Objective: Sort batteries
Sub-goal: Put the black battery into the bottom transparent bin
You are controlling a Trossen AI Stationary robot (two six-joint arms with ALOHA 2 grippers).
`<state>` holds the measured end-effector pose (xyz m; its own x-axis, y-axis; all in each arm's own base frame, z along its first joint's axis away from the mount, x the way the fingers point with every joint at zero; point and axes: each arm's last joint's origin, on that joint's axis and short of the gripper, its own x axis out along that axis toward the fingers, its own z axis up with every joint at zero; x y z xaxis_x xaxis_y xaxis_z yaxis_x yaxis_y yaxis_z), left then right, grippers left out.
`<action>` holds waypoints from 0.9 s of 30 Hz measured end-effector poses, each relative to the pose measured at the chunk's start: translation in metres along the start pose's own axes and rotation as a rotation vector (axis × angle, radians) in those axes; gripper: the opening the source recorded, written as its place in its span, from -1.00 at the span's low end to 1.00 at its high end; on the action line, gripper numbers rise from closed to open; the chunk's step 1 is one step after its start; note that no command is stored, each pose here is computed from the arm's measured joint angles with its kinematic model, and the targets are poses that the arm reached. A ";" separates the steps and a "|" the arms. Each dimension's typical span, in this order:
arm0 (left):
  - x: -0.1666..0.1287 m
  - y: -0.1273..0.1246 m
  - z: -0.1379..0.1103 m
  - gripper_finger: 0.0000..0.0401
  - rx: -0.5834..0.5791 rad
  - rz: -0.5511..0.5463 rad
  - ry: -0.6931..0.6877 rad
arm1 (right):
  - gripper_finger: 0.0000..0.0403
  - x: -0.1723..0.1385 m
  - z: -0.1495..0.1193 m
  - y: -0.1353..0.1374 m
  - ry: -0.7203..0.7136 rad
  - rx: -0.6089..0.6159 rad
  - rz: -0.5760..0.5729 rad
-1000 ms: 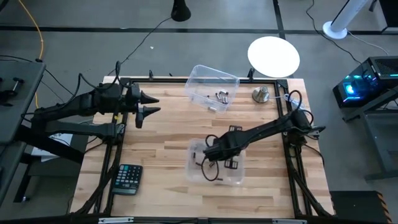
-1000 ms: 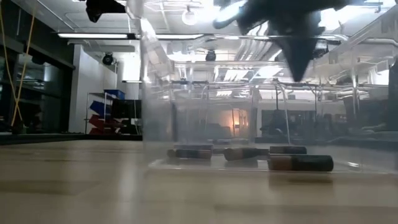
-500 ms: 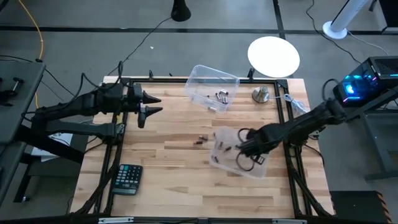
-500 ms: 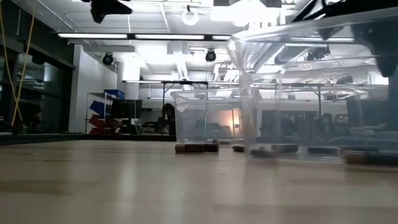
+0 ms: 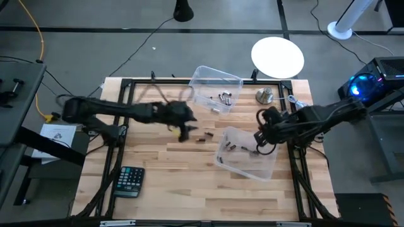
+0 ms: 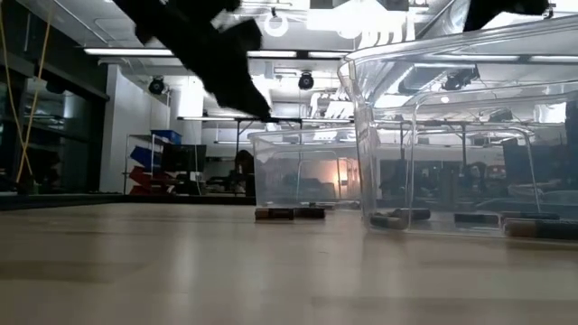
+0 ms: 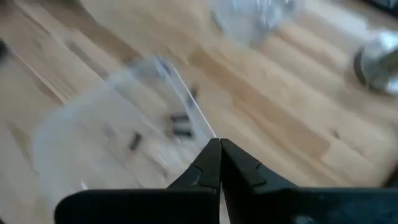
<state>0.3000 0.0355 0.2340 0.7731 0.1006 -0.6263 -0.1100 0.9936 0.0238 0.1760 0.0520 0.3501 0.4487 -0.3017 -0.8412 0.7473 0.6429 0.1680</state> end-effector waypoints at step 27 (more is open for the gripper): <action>0.120 -0.041 -0.080 -0.26 -0.021 -0.025 0.309 | -1.00 -0.016 0.013 0.002 -0.136 -0.016 0.029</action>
<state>0.3471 0.0030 0.0957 0.5499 0.0525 -0.8336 -0.1081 0.9941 -0.0087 0.1765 0.0491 0.3701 0.5332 -0.3751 -0.7583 0.7258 0.6633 0.1822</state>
